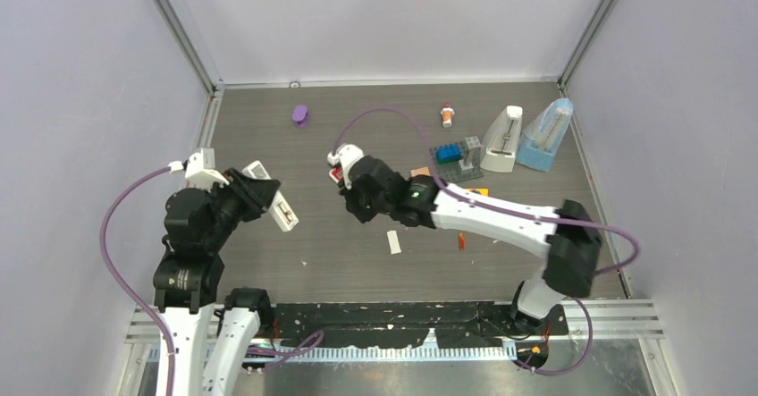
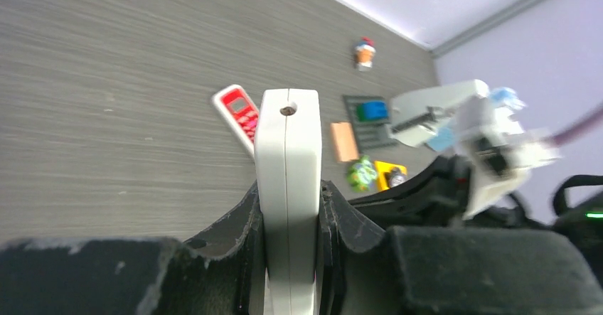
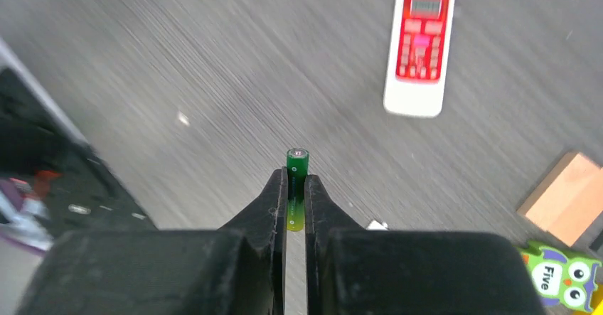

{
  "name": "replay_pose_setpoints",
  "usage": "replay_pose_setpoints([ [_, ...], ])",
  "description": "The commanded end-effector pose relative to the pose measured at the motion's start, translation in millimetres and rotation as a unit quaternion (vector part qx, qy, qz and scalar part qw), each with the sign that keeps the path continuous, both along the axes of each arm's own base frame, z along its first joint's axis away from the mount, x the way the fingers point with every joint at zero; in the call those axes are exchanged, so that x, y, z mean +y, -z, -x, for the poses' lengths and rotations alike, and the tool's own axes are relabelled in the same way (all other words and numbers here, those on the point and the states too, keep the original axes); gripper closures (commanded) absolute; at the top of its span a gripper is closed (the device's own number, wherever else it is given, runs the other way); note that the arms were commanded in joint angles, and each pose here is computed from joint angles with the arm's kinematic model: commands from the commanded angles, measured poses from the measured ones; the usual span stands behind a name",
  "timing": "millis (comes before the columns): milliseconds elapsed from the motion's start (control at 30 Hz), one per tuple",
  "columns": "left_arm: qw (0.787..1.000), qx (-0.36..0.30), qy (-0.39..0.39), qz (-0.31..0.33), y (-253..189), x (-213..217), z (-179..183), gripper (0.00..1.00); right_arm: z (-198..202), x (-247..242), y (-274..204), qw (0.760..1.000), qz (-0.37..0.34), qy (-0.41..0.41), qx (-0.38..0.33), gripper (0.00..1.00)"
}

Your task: Load the batteries into the remote control

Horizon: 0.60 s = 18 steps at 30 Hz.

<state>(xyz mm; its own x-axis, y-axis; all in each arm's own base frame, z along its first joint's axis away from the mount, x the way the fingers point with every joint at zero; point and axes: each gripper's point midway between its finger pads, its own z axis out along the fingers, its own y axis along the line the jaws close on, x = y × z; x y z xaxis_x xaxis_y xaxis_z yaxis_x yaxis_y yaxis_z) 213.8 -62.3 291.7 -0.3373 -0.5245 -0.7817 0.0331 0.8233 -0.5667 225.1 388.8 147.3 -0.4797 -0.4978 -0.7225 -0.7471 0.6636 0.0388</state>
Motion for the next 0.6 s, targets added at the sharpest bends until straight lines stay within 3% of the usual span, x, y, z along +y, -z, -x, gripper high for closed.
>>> replay_pose_setpoints([
  [0, 0.990, -0.040, 0.102, 0.087, -35.7, -41.8, -4.9, 1.00, 6.2, 9.8, -101.1, 0.985, -0.167, 0.032, -0.021, 0.95],
  [233, 0.965, -0.053, 0.176, 0.189, -41.7, -71.4, -8.9, 1.00, 28.0, 2.3, -176.6, 0.960, -0.278, 0.027, -0.039, 0.95],
  [567, 0.926, -0.137, 0.258, 0.237, -71.1, -89.2, 7.8, 1.00, 71.0, 31.6, -227.0, 0.945, -0.318, -0.023, -0.077, 0.95],
])
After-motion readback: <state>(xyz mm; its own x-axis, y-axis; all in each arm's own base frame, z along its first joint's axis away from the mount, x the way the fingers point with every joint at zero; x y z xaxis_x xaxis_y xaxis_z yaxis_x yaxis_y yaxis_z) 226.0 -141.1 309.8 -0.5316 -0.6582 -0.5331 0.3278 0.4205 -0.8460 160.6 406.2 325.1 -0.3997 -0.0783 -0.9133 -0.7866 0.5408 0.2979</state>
